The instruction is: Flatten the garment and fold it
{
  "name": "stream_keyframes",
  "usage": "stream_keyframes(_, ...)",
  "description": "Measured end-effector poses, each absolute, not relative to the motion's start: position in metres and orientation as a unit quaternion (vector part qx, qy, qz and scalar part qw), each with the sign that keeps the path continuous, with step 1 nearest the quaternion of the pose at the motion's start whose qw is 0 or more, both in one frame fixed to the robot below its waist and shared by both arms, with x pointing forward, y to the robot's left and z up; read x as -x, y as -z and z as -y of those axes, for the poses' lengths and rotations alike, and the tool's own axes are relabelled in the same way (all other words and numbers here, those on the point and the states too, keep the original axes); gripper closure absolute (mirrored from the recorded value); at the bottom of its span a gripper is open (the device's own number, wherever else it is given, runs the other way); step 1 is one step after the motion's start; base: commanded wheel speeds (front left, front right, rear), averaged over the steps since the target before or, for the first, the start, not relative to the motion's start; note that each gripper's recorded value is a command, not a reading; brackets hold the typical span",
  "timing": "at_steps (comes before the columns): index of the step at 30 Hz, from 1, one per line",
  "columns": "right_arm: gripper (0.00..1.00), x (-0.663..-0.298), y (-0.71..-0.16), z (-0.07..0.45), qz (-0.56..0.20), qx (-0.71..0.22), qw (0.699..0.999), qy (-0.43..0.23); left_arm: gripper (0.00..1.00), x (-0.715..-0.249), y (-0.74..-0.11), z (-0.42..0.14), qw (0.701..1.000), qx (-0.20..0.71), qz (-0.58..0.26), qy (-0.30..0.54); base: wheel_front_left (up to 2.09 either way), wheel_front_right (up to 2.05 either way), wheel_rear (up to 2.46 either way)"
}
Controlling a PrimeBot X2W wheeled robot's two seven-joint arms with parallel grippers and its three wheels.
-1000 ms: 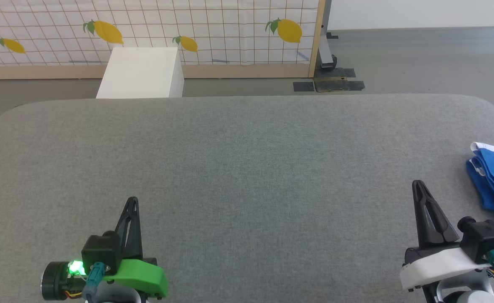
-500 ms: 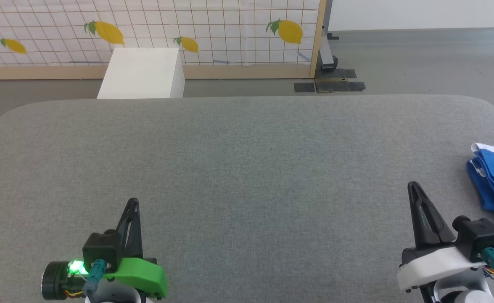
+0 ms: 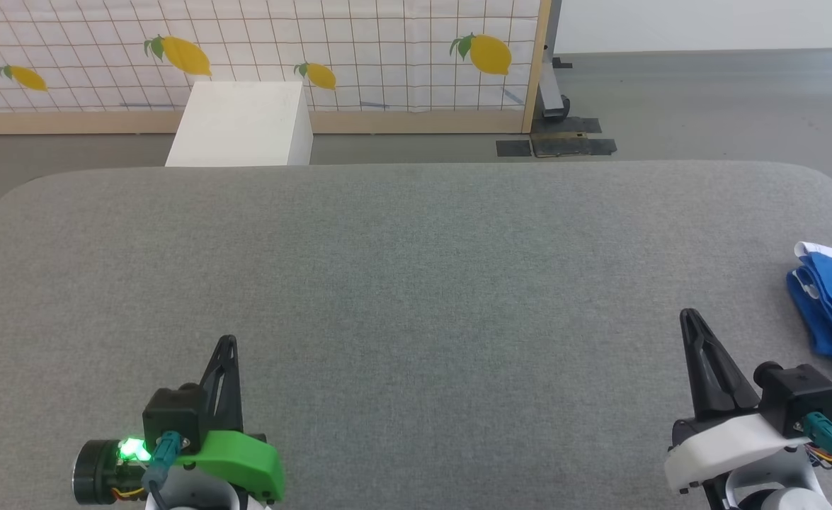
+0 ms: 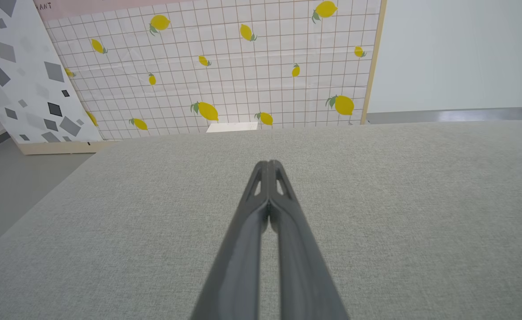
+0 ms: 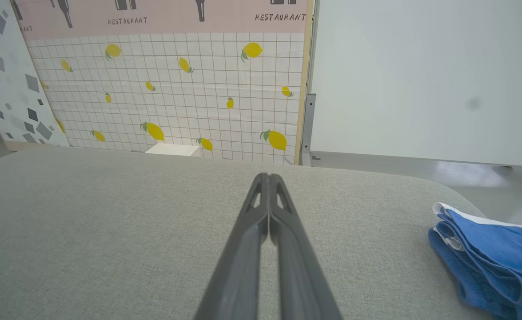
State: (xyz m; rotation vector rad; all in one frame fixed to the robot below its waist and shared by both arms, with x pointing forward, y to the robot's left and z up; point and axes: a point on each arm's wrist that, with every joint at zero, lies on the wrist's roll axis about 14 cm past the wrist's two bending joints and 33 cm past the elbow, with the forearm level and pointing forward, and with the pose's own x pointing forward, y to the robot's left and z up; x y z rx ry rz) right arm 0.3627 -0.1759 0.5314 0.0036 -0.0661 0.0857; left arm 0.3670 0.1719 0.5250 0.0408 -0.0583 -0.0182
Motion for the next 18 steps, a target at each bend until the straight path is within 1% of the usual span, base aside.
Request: stream_keyframes(18, 1.00, -0.3650, -0.5292, 0.1711, 0.021, 0.005, 0.999, -0.050, 1.00, -0.3674, -0.5231, -0.1754, 1.000, -0.022, 0.016, 0.003, 0.00, 0.00, 0.00)
